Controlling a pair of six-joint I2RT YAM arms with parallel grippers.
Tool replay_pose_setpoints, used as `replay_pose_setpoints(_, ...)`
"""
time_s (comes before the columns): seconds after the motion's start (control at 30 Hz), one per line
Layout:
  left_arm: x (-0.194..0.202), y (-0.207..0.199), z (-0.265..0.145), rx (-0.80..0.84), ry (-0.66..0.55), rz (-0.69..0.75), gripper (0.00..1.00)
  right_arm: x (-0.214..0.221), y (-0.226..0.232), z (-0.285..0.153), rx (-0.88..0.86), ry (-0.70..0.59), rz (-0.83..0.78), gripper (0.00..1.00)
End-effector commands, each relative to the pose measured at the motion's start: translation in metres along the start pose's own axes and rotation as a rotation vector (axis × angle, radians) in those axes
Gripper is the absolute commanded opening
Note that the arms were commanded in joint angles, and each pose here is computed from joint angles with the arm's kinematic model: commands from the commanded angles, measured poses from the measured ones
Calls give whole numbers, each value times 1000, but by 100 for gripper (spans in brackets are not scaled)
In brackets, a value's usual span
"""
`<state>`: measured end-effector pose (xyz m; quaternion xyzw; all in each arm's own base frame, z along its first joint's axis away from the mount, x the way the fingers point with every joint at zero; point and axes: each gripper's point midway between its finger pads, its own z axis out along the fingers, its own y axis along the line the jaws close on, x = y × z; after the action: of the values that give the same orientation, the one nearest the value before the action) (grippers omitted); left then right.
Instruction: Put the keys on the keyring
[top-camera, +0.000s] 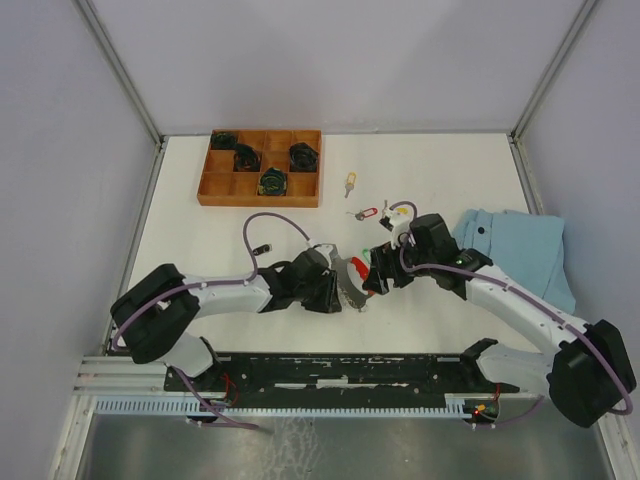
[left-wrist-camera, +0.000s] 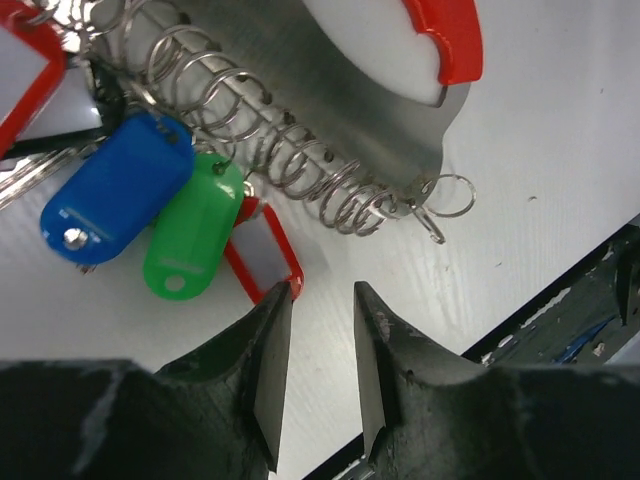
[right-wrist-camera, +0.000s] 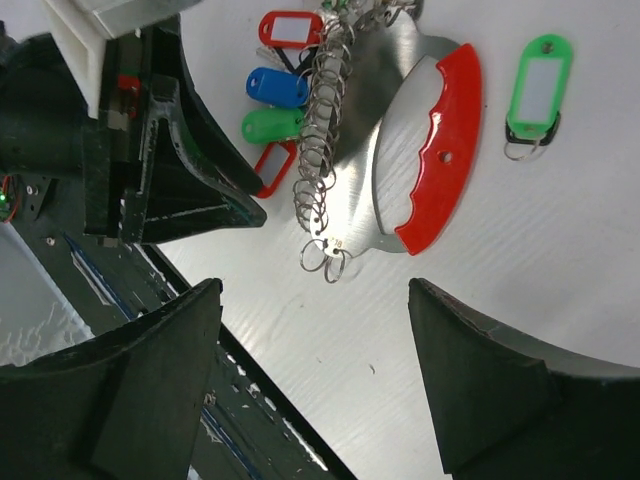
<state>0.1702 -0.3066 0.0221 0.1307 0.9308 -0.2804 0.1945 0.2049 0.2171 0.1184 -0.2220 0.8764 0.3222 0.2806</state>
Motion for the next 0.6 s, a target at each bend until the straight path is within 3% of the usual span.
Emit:
replay_pose_setpoints(0.0, 1, 33, -12, -133, -41, 3, 39, -18, 14, 13, -44, -20, -92, 82)
replay_pose_setpoints(0.27, -12, 66, -26, -192, -104, -79, 40, -7, 23, 41, -87, 99, -191, 71)
replay_pose_setpoints(0.57, -26, 57, -46, -122, -222, -64, 44, -5, 38, 75, -151, 168, -260, 48)
